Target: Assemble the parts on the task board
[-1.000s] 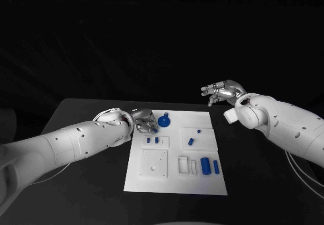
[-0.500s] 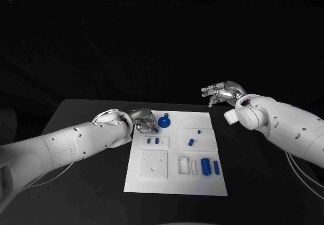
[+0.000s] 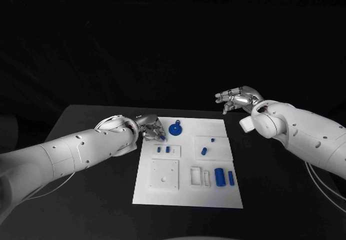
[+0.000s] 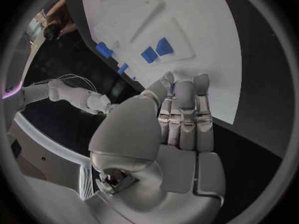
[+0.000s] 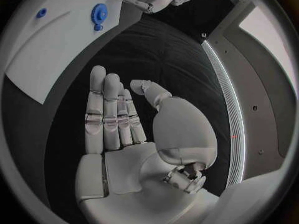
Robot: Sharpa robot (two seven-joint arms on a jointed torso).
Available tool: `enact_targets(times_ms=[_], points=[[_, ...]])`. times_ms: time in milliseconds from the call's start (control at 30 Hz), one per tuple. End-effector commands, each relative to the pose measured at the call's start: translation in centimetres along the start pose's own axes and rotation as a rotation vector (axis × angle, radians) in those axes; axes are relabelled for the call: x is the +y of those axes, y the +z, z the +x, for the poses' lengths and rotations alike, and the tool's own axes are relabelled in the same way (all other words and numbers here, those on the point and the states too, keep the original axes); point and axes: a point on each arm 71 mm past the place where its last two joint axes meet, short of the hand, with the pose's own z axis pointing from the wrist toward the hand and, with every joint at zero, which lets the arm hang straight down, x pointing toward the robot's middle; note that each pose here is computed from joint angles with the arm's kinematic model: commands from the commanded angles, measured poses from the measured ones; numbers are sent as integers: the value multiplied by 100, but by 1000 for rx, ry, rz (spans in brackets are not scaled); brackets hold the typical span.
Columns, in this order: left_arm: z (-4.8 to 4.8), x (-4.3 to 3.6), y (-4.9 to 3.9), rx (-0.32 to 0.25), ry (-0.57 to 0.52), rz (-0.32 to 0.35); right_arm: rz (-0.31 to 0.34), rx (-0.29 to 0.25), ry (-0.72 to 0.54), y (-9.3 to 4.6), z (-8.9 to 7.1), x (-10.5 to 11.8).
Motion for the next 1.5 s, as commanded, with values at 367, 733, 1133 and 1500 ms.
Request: enact_targets(times_ms=[367,733,1133,1500], points=[[19,-22,34,26,27,0,-10,14,3,3,26,9],[40,-45,69,43,34,-10,-11,16,4,6,38,13],[70,-109,101,58,34,2,-12,18,5,8,46,16],[86,-137,105,67,33,11,-11,18,5,6,39,12]])
